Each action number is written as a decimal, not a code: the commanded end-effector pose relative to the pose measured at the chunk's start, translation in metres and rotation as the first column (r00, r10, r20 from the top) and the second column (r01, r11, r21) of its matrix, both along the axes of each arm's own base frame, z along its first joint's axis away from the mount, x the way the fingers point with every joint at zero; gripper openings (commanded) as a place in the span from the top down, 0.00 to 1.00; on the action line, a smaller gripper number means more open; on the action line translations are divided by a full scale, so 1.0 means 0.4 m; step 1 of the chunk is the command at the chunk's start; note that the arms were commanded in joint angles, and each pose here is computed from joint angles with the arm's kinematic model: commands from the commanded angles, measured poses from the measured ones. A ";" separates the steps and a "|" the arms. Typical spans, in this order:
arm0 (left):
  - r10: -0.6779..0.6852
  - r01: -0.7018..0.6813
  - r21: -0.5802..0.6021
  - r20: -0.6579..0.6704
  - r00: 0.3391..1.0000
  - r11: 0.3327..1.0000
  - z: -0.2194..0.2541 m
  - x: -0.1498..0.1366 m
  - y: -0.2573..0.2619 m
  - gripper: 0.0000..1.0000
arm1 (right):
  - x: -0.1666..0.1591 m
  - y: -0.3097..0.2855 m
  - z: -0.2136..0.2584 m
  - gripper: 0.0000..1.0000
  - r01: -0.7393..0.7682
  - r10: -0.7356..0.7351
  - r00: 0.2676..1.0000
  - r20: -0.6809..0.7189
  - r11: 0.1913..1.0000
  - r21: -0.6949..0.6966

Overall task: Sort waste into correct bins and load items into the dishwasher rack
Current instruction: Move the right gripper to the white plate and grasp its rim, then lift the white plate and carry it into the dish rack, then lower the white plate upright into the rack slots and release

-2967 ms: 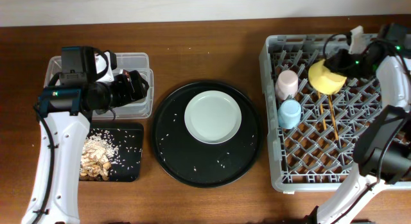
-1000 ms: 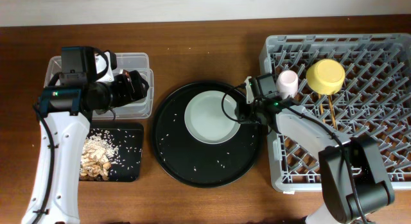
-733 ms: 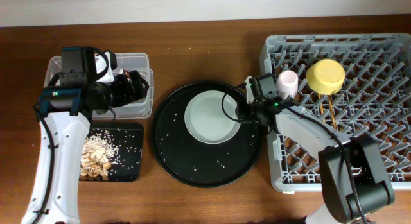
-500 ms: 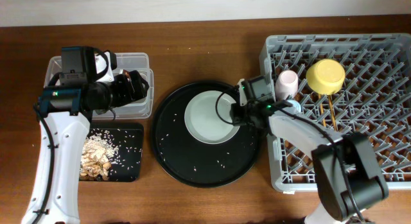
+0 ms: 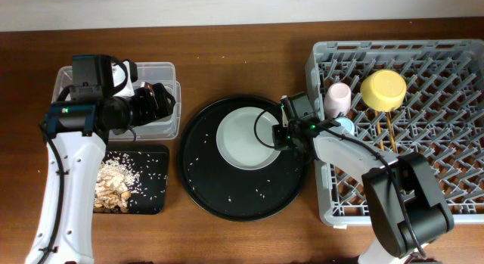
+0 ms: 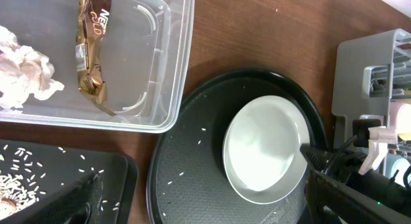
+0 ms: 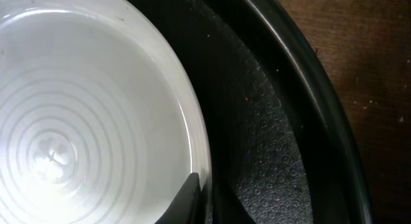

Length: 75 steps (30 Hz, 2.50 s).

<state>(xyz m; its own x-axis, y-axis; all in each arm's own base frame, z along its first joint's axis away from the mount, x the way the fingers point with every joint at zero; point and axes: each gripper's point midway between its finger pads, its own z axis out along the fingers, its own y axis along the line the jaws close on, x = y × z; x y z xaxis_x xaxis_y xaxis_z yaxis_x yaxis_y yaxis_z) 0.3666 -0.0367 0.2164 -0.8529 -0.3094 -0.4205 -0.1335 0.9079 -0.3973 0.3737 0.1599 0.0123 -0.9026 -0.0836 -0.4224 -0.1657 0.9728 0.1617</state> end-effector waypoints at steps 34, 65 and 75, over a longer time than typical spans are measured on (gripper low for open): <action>-0.002 0.002 0.006 -0.009 1.000 1.000 -0.009 -0.001 0.004 0.01 | 0.011 -0.155 0.598 0.96 -0.019 0.142 0.940 0.309 0.929 -0.369; -0.002 0.002 0.005 -0.009 1.000 1.000 -0.009 -0.001 0.004 0.01 | -0.024 -0.675 0.550 0.96 -0.050 -0.078 0.992 -0.098 0.471 -0.881; -0.002 0.002 0.006 -0.009 1.000 1.000 -0.010 -0.001 0.004 0.01 | 0.012 -0.600 0.461 0.95 -0.150 0.017 0.985 -0.170 0.558 -0.816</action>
<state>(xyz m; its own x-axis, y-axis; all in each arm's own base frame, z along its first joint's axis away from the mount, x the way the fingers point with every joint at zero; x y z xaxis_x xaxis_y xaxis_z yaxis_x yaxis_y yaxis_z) 0.3666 -0.0367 0.2164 -0.8529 -0.3094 -0.4205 -0.1335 0.9079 -0.3973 0.3737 -0.0860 0.1945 -0.9121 -0.4090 0.0259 -0.3119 0.6517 -0.6914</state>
